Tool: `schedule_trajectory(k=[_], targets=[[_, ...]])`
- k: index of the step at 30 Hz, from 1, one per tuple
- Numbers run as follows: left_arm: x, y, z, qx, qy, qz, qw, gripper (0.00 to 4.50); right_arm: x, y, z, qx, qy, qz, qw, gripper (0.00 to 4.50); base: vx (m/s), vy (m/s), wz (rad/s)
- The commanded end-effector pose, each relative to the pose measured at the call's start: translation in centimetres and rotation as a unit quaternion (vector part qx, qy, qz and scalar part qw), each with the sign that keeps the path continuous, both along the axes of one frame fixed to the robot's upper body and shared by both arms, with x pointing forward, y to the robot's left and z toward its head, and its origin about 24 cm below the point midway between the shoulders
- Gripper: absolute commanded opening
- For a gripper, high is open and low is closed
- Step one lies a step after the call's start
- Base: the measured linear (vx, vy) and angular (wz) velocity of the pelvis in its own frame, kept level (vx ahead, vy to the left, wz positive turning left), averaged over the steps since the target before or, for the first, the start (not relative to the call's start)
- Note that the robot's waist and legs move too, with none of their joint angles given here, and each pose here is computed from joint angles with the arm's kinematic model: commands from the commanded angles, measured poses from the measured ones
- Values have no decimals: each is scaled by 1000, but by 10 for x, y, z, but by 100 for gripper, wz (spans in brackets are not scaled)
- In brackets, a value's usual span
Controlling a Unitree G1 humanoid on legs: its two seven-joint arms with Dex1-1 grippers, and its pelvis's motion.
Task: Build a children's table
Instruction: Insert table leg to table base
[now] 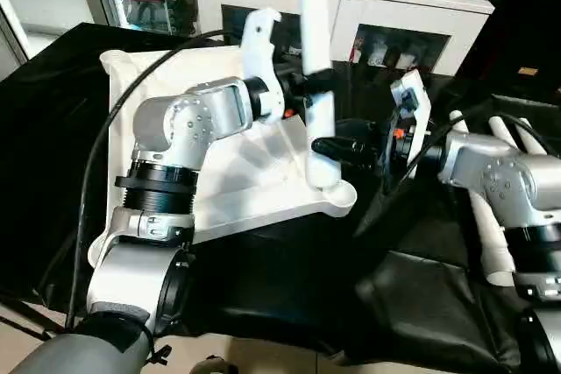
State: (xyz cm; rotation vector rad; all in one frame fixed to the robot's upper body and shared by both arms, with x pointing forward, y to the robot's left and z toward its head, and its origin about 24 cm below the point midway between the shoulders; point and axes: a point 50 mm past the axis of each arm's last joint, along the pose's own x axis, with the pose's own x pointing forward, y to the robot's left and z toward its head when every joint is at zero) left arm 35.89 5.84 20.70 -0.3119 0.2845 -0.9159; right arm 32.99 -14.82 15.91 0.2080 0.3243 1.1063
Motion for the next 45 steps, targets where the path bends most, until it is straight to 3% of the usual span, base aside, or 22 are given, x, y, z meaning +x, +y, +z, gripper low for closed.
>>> schedule_trajectory(k=[1, 24, 32, 34, 38, 45], targets=[[-5, -4, 8, 6, -19, -19, 1000, 188, 2, -2, 0, -11, 3, 1, 1000, 373, 0, 0, 0], [-18, -19, 11, 1, -32, -75, 997, 188, -2, 0, -9, -11, 26, 26, 999, 191, 0, 0, 0], [-23, -24, 11, -7, -34, -91, 995, 188, -5, 3, -12, -16, 13, 38, 999, 187, 0, 0, 0], [-26, -25, 10, -3, -37, -99, 994, 188, -7, 4, -12, -14, 9, 45, 999, 243, 0, 0, 0], [-27, -25, 9, 4, -42, -105, 994, 188, -8, 5, -12, -18, 6, 49, 999, 275, 0, 0, 0], [-27, -25, 8, 12, -46, -107, 993, 188, -8, 4, -13, -25, 0, 47, 999, 282, 0, 0, 0]])
